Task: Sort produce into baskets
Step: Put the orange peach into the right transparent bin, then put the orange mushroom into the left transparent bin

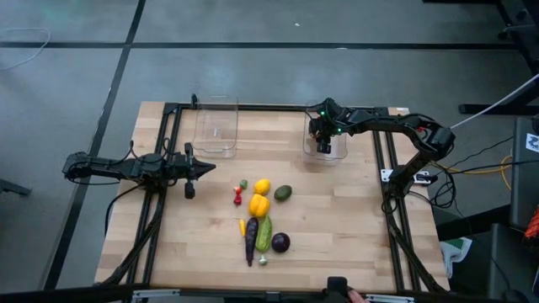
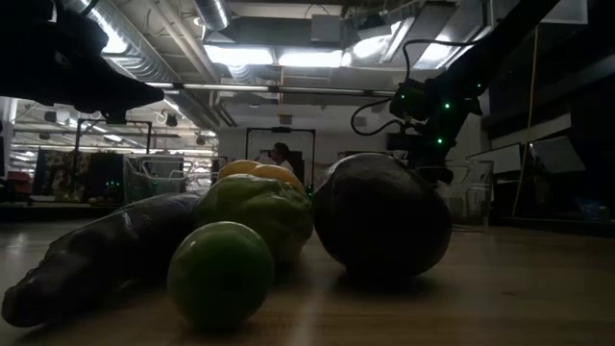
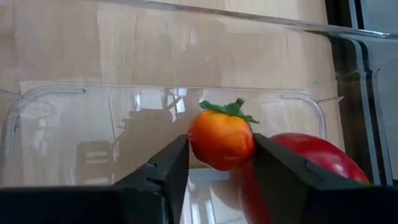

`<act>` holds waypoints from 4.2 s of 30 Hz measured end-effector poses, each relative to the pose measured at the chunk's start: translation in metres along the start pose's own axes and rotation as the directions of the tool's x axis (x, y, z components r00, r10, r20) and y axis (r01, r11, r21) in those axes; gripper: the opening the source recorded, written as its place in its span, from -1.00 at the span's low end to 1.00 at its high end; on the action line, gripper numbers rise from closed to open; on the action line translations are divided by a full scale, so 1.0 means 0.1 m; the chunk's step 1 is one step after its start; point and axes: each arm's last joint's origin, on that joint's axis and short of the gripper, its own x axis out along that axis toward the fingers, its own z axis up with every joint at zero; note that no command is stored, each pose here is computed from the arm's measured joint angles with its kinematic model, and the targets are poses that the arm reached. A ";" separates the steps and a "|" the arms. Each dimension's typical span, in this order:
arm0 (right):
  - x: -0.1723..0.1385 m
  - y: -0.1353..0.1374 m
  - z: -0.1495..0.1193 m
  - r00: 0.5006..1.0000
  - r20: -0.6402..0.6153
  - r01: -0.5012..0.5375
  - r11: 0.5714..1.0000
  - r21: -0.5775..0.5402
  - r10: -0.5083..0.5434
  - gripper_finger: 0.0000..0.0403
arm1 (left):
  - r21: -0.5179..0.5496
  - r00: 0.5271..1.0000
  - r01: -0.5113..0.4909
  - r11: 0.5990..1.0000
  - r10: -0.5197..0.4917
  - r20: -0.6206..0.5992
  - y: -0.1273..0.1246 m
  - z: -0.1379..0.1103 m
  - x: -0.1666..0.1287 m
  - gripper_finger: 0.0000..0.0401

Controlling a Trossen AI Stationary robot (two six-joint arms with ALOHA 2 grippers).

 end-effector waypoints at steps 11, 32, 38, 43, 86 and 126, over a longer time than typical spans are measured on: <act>0.00 -0.01 -0.01 0.999 -0.030 0.043 0.999 0.000 -0.043 -0.04 | -0.001 1.000 0.000 1.000 0.000 0.001 0.00 0.00 0.00 -0.99; -0.27 -0.23 0.21 0.947 -0.231 0.228 0.974 -0.005 -0.223 -0.04 | -0.217 0.955 -0.011 0.976 0.075 0.288 0.02 0.29 -0.03 -0.99; -0.39 -0.29 0.30 0.946 -0.251 0.218 0.976 0.017 -0.207 -0.04 | -0.217 0.968 -0.088 0.972 0.135 0.213 0.01 0.35 0.06 -0.74; -0.49 -0.33 0.38 0.956 -0.234 0.190 0.981 0.027 -0.179 -0.04 | -0.194 0.979 -0.109 0.975 0.139 0.151 -0.03 0.53 0.19 -0.34; -1.62 0.37 0.77 0.988 0.110 -0.117 0.993 0.033 0.113 -0.04 | -0.137 0.697 -0.249 0.959 0.080 -0.713 -0.56 -0.22 1.27 -0.06; -1.37 1.44 1.06 0.864 0.424 -0.272 0.961 -0.060 0.271 -0.04 | -0.093 0.659 -0.234 0.968 0.088 -0.747 -0.57 -0.27 1.23 -0.06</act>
